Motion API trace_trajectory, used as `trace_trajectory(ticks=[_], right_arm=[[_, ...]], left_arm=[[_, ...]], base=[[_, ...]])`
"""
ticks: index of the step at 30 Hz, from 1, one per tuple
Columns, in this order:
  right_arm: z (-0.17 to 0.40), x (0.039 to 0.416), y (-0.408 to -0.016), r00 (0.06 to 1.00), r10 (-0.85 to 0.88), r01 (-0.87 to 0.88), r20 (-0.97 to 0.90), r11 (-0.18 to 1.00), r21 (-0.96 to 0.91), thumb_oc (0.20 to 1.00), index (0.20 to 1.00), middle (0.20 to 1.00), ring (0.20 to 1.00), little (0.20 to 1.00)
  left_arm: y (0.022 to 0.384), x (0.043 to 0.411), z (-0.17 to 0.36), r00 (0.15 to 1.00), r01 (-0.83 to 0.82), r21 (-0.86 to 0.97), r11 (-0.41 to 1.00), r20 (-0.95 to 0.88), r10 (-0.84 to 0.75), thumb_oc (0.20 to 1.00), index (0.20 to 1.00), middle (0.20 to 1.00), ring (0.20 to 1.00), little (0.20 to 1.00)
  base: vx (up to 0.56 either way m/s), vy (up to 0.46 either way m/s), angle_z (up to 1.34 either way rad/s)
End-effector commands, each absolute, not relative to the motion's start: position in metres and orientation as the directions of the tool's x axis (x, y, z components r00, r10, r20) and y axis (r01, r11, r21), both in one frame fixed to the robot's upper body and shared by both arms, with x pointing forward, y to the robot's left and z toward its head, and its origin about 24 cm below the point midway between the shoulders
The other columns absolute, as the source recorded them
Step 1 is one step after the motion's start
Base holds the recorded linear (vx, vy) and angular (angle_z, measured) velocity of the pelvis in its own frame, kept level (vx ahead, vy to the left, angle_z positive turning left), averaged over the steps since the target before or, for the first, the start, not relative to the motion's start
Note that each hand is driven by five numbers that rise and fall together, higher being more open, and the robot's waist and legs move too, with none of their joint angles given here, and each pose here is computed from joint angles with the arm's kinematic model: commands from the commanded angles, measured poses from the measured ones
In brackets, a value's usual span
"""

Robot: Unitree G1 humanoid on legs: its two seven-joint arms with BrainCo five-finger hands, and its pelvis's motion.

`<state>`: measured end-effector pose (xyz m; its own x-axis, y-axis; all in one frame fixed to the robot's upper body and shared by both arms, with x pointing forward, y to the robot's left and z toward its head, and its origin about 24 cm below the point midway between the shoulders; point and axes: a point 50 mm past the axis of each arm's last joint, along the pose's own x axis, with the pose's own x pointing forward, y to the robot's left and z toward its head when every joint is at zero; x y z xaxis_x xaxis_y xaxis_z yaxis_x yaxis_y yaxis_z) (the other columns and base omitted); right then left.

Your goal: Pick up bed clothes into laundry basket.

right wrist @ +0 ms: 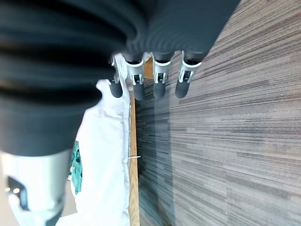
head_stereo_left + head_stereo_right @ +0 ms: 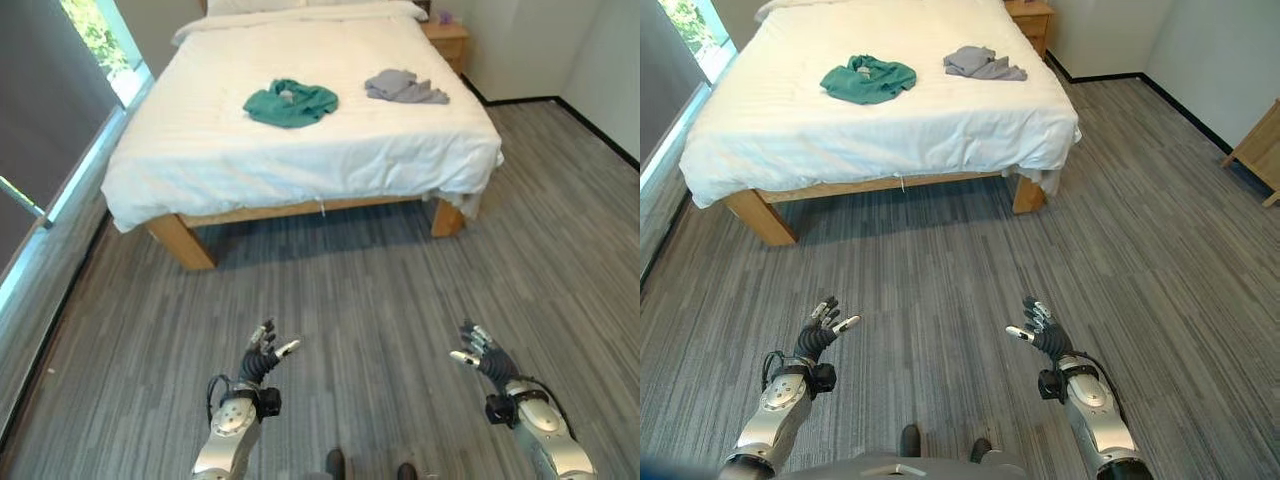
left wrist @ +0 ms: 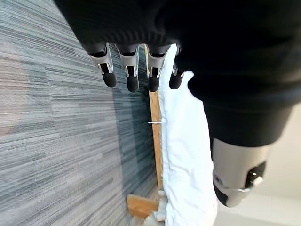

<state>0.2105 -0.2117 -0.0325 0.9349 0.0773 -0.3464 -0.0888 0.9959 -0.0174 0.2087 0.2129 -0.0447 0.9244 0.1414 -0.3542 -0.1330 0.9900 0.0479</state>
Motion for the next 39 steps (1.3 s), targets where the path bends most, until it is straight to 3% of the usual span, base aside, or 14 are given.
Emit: trace_trajectory(ticks=[1,15,24,29,34,39], right_arm=[[-0.009,0.229,-0.197,0.969,0.124,-0.125,-0.214,0.992,0.008,1.000,1.000,1.000,1.000,1.000],[-0.015,0.222,-0.199,0.966,0.100,-0.092,-0.238,0.995,0.042,1.000,1.000,1.000,1.000,1.000],[-0.005,0.227,-0.218,0.974,0.067,-0.061,-0.216,0.997,0.037,1.000,1.000,1.000,1.000,1.000],[0.002,0.229,-0.226,0.983,0.031,-0.025,-0.180,0.999,0.036,1.000,1.000,1.000,1.000,1.000],[0.002,0.230,-0.223,0.980,0.072,-0.076,-0.185,0.997,-0.016,1.000,1.000,1.000,1.000,1.000],[-0.004,0.229,-0.204,0.974,0.120,-0.110,-0.192,0.992,0.064,1.000,1.000,1.000,1.000,1.000]], left_arm=[[0.224,0.235,-0.013,0.967,-0.141,0.078,0.987,-0.204,0.154,1.000,1.000,1.000,1.000,1.000],[0.224,0.243,-0.012,0.970,-0.098,0.148,0.984,-0.208,0.128,1.000,1.000,1.000,1.000,1.000],[0.201,0.242,-0.012,0.976,-0.018,0.036,0.999,-0.215,0.025,1.000,1.000,1.000,1.000,1.000],[0.191,0.244,-0.009,0.981,0.018,-0.010,1.000,-0.194,-0.019,1.000,1.000,1.000,1.000,1.000],[0.192,0.236,-0.011,0.979,0.041,0.008,0.999,-0.198,-0.039,1.000,1.000,1.000,1.000,1.000],[0.195,0.235,-0.012,0.978,0.051,0.036,0.998,-0.205,-0.042,1.000,1.000,1.000,1.000,1.000]], base=[[0.03,0.172,-0.13],[0.38,-0.042,0.08],[0.54,-0.385,0.17],[0.48,-0.038,-0.32],[0.70,0.037,-0.57],[0.41,0.056,-0.36]])
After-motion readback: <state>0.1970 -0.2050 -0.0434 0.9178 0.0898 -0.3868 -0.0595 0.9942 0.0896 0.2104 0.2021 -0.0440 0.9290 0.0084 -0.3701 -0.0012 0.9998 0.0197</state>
